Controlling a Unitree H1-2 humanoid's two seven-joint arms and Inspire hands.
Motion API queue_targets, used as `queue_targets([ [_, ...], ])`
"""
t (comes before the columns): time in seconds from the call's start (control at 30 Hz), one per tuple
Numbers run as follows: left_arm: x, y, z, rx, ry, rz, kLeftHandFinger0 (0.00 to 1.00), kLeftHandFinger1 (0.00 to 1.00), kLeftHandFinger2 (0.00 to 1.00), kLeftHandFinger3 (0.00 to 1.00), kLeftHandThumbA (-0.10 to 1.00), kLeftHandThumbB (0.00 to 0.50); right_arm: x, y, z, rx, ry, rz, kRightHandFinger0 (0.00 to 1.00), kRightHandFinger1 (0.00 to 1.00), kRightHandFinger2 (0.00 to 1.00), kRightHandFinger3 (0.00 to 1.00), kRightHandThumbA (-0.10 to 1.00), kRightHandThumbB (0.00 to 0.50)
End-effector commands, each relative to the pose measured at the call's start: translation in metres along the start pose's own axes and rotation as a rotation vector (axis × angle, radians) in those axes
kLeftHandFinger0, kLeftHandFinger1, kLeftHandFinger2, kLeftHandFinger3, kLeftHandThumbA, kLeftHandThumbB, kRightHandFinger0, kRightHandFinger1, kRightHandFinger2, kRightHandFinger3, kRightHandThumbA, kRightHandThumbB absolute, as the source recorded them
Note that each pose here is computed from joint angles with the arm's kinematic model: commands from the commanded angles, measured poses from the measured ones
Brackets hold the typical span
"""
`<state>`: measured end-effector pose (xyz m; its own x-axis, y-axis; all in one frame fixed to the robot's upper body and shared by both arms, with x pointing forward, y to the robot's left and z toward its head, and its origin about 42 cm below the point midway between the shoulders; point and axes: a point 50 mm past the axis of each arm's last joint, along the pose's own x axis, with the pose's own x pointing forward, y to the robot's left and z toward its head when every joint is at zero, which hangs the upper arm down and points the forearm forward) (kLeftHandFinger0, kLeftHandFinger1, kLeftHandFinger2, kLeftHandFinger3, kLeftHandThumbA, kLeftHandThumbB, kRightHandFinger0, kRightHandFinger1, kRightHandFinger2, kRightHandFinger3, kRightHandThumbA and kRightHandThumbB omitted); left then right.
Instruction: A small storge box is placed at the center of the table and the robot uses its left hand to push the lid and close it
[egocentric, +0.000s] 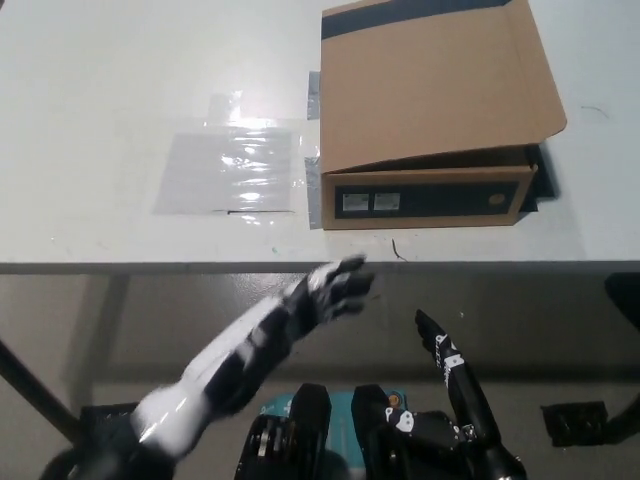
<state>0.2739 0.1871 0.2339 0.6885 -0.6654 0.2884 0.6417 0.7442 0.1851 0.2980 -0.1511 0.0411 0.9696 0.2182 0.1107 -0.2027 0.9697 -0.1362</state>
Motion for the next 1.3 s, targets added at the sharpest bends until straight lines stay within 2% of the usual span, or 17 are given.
queue_targets([
  [0.0,-0.023,0.003,0.009,0.101,-0.073,0.035,1.0,1.0,1.0,1.0,1.0,0.423,0.012,0.001,0.014,-0.006,-0.091,0.017,1.0,1.0,1.0,1.0,1.0,0.386],
  [0.07,-0.032,0.007,-0.003,0.109,-0.052,0.101,1.0,1.0,1.0,1.0,1.0,0.423,0.01,0.001,0.013,-0.004,-0.088,0.016,1.0,1.0,1.0,1.0,1.0,0.388],
  [0.13,-0.04,0.014,-0.023,0.141,-0.037,0.176,1.0,1.0,1.0,1.0,1.0,0.38,0.009,0.001,0.013,0.007,-0.088,0.011,1.0,1.0,1.0,1.0,1.0,0.391],
  [0.27,-0.054,0.026,-0.056,0.206,0.048,0.245,1.0,1.0,1.0,1.0,1.0,0.354,0.007,0.0,0.013,0.025,-0.085,0.004,1.0,1.0,1.0,1.0,1.0,0.389],
  [0.37,-0.063,0.034,-0.078,0.227,0.102,0.292,1.0,1.0,1.0,1.0,1.0,0.384,0.005,0.0,0.014,0.02,-0.089,0.002,1.0,1.0,1.0,1.0,1.0,0.382],
  [0.43,-0.067,0.037,-0.088,0.243,0.126,0.314,1.0,1.0,1.0,1.0,1.0,0.352,0.004,-0.002,0.016,0.021,-0.097,-0.004,1.0,1.0,1.0,1.0,1.0,0.374],
  [0.47,-0.07,0.04,-0.093,0.256,0.139,0.326,1.0,1.0,1.0,1.0,1.0,0.328,0.002,-0.001,0.017,0.023,-0.101,-0.007,1.0,1.0,1.0,1.0,1.0,0.388],
  [0.53,-0.072,0.043,-0.097,0.243,0.155,0.342,1.0,1.0,1.0,1.0,1.0,0.311,0.003,0.0,0.022,0.024,-0.118,-0.012,1.0,1.0,1.0,1.0,1.0,0.392],
  [0.67,-0.073,0.054,-0.101,0.262,0.146,0.354,1.0,1.0,1.0,1.0,1.0,0.258,0.001,-0.003,0.045,0.03,-0.205,-0.01,1.0,1.0,1.0,1.0,1.0,0.347],
  [0.73,-0.078,0.054,-0.102,0.259,0.151,0.357,1.0,1.0,1.0,1.0,1.0,0.252,-0.006,-0.004,0.047,0.024,-0.213,-0.009,1.0,1.0,1.0,1.0,1.0,0.339],
  [0.9,-0.079,0.057,-0.108,0.249,0.185,0.365,1.0,1.0,1.0,1.0,1.0,0.284,-0.011,-0.016,0.038,0.018,-0.18,-0.047,1.0,1.0,1.0,1.0,1.0,0.324],
  [0.97,-0.081,0.056,-0.109,0.248,0.192,0.366,1.0,1.0,1.0,1.0,1.0,0.28,-0.014,-0.014,0.034,0.036,-0.163,-0.045,1.0,1.0,1.0,1.0,1.0,0.324],
  [1.0,-0.08,0.057,-0.11,0.243,0.189,0.362,1.0,1.0,1.0,1.0,1.0,0.265,-0.014,-0.015,0.029,0.038,-0.147,-0.048,1.0,1.0,1.0,1.0,1.0,0.329],
  [1.17,-0.079,0.061,-0.115,0.234,0.201,0.363,1.0,1.0,1.0,1.0,1.0,0.275,-0.013,-0.017,0.019,0.035,-0.109,-0.059,1.0,1.0,1.0,1.0,1.0,0.347],
  [1.27,-0.08,0.062,-0.117,0.221,0.196,0.368,1.0,1.0,1.0,1.0,1.0,0.262,-0.01,-0.016,0.017,0.036,-0.101,-0.055,1.0,1.0,1.0,1.0,1.0,0.368],
])
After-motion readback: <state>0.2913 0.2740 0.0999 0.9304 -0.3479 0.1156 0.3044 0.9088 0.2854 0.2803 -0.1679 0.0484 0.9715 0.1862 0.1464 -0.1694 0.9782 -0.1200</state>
